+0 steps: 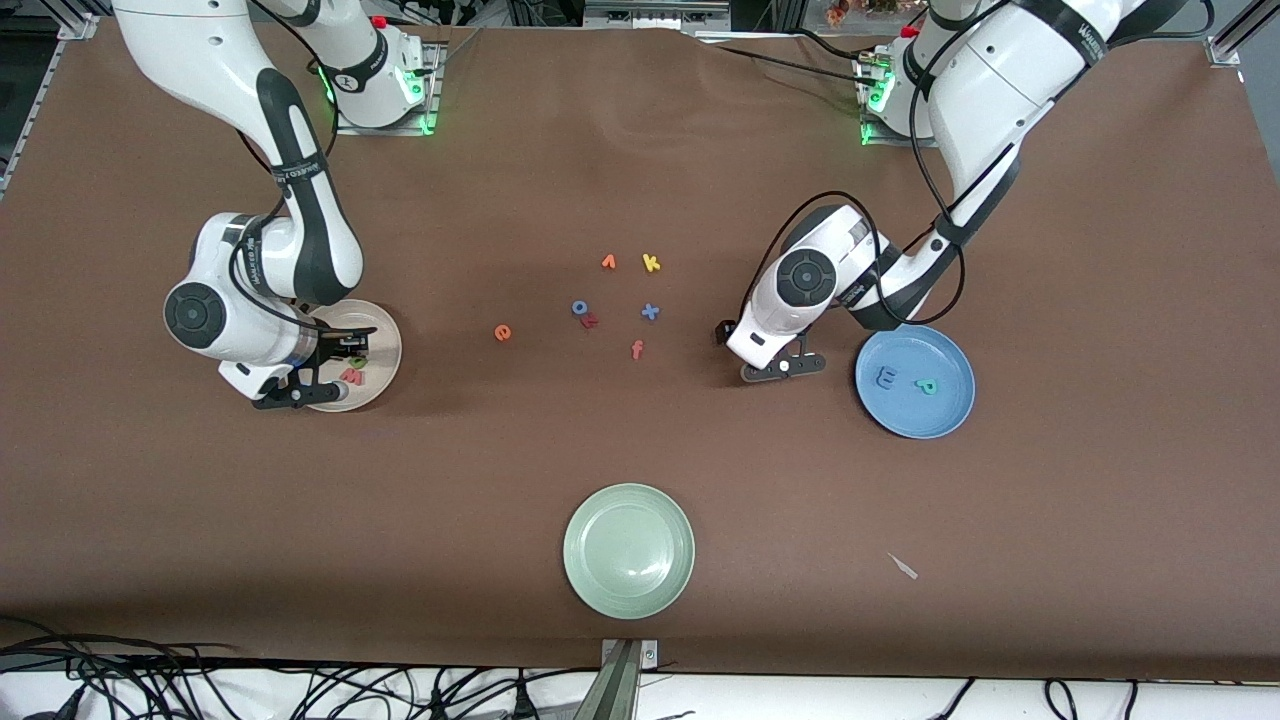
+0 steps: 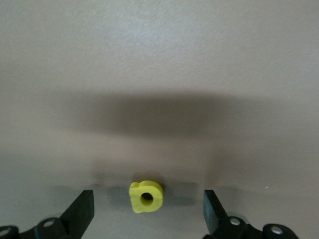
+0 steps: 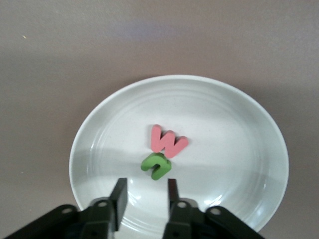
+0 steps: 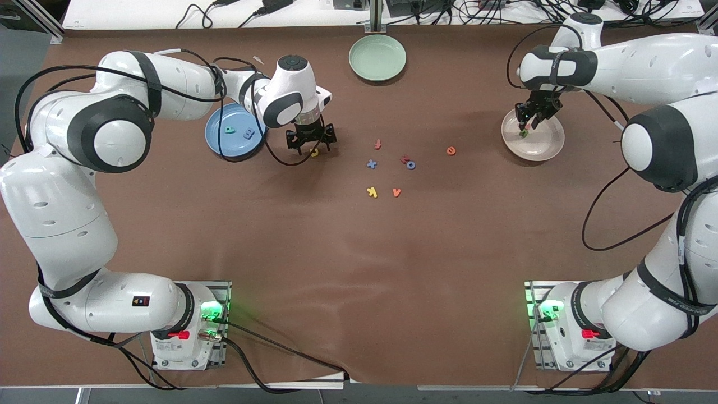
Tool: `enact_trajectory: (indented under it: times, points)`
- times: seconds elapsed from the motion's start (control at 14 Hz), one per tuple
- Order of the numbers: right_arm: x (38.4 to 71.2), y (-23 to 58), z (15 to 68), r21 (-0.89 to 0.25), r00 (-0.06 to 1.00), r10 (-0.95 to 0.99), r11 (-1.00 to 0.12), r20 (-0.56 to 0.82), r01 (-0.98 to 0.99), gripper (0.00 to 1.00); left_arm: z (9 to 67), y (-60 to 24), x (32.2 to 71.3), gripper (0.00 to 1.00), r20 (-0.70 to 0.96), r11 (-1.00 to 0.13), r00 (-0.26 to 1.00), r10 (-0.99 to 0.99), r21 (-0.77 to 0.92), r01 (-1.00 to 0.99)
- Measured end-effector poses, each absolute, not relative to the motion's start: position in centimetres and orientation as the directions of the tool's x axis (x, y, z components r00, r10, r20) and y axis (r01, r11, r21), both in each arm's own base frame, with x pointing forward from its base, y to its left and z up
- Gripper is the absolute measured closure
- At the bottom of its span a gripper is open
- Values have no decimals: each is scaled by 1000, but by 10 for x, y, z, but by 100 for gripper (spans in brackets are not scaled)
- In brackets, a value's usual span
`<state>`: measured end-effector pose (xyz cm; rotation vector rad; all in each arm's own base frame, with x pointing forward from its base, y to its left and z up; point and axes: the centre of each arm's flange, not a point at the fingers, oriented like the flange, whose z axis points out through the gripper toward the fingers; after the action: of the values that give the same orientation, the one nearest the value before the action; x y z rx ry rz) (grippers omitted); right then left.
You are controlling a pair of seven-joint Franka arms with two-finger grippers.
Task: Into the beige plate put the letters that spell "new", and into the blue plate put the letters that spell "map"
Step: 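Grasp the yellow letter with the left gripper while the right gripper withdraws, then place the yellow d on the blue plate while the right gripper grasps orange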
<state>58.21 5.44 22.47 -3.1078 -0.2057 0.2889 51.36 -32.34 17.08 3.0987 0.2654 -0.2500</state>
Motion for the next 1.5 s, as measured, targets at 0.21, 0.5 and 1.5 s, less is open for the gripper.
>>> enact_trajectory:
  times: [0.21,0.5,1.5]
  points:
    - [587,72,253,-43,978,98,-995,-184,92,25,168,-324,509,32,-167,-986,973,163,7,166]
    - [580,119,272,-48,981,89,-996,-175,81,0,172,-325,510,71,-158,-986,974,161,10,165]
    - [503,248,214,-23,995,-87,-996,47,-86,0,271,-138,583,67,-226,-964,961,-160,-174,-201]
